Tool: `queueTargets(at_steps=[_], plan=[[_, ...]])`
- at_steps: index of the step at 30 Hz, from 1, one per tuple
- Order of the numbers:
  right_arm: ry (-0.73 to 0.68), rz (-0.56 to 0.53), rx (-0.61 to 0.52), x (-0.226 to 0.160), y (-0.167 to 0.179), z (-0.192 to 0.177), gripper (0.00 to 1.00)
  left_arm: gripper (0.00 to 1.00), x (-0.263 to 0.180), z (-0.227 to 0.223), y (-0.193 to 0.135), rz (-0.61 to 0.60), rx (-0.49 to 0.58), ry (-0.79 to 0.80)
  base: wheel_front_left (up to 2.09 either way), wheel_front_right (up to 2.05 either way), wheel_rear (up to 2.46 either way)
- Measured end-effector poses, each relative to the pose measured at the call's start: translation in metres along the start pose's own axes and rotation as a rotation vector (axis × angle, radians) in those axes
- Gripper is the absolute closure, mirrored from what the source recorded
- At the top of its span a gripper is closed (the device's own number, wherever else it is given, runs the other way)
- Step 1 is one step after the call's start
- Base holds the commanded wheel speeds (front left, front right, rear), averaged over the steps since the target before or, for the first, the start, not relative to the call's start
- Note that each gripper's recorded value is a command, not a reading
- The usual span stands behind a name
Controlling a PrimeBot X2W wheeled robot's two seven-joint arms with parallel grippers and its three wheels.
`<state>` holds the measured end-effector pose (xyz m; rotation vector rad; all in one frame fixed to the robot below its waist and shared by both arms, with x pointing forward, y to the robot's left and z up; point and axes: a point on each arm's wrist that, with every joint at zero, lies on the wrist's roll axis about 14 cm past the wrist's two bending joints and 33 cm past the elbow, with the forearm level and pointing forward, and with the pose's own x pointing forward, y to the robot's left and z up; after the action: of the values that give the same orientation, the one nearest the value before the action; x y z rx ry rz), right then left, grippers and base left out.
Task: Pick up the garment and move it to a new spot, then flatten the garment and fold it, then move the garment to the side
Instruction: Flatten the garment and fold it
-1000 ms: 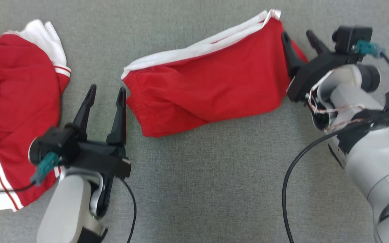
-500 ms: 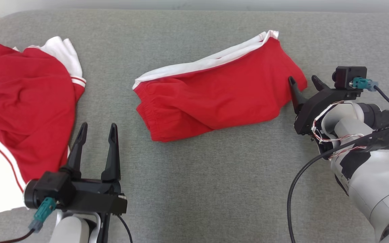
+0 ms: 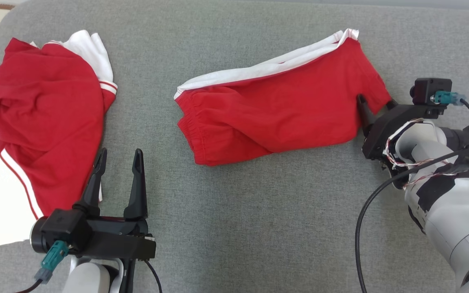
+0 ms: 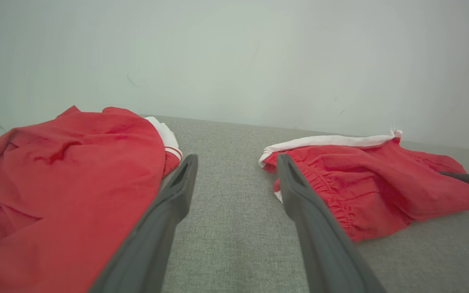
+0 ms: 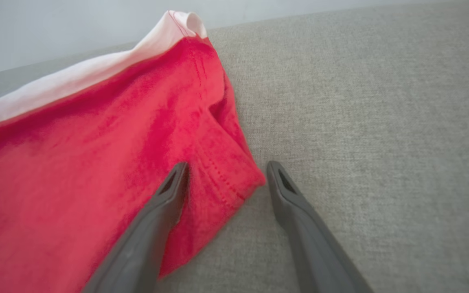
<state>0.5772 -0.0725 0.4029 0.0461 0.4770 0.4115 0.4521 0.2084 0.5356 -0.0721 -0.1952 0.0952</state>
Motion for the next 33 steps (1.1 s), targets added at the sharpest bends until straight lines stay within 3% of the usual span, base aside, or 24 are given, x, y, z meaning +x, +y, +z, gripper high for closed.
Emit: queueTargets(at_steps=[1,2,18,33], plan=[[-0.001,0.005,-0.001,0.001,0.002,0.001,0.87,0.00,0.000,-0.001,0.000,0.001,0.000,0.002,0.00,0.00,0.00],[-0.004,0.012,-0.002,0.003,0.004,0.001,1.00,0.00,0.000,-0.001,0.001,0.002,0.001,0.003,0.00,0.00,0.00],[-0.091,0.062,-0.002,-0.024,0.021,0.006,1.00,0.00,-0.013,0.003,-0.002,-0.004,-0.009,0.010,0.00,0.00,0.00],[-0.101,0.043,0.098,-0.101,0.019,-0.028,1.00,0.00,-0.045,0.018,-0.013,-0.044,-0.033,-0.001,0.00,0.00,0.00]])
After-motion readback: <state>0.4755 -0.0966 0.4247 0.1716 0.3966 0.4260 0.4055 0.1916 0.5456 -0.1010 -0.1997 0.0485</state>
